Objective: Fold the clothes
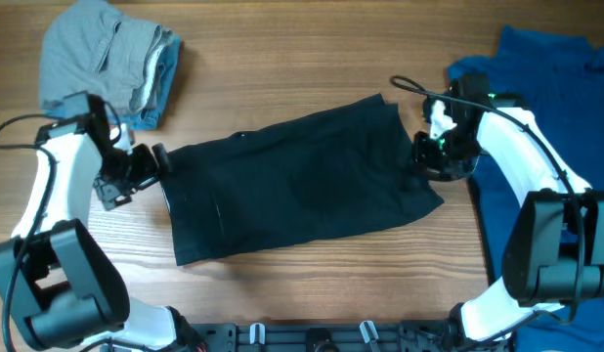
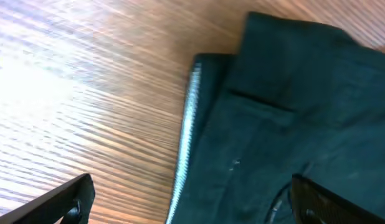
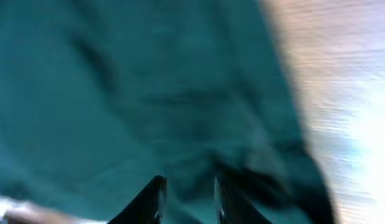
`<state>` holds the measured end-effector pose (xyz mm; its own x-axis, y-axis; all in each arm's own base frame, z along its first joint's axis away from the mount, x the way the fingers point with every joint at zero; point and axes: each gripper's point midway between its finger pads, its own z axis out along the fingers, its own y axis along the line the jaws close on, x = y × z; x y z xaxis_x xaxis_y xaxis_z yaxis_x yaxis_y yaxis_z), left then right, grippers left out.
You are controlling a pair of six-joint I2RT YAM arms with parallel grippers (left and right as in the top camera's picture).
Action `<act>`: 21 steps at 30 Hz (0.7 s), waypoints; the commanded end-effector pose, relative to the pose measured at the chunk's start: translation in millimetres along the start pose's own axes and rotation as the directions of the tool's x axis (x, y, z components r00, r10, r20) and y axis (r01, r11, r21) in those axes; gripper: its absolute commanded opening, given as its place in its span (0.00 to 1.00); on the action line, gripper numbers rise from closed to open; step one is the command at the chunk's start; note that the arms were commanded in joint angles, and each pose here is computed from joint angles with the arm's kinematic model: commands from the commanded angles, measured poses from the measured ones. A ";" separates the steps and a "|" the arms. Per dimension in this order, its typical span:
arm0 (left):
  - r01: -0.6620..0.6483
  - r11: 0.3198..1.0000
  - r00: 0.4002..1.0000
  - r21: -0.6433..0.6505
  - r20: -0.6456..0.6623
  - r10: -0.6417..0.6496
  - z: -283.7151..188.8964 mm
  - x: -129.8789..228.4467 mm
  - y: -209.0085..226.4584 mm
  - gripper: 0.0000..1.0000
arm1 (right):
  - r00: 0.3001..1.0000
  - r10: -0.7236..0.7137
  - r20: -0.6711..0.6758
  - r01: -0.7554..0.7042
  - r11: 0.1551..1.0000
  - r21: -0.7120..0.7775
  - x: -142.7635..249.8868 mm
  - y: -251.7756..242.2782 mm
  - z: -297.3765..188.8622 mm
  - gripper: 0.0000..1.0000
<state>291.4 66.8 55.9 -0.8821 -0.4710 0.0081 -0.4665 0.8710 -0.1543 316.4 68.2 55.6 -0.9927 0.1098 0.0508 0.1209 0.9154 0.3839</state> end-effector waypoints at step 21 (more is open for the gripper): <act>-0.088 0.995 0.995 0.056 -0.047 0.091 82.0 59.5 -12.5 0.04 | 0.996 0.025 0.090 -0.022 0.999 -0.037 -16.5 15.8 11.7 0.27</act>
<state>279.3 -25.6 -5.4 -0.9612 -0.2587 -0.0955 -0.1999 0.8923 -0.4049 335.5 87.0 49.0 -0.9877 0.1554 -0.0171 0.1336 0.8958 0.4240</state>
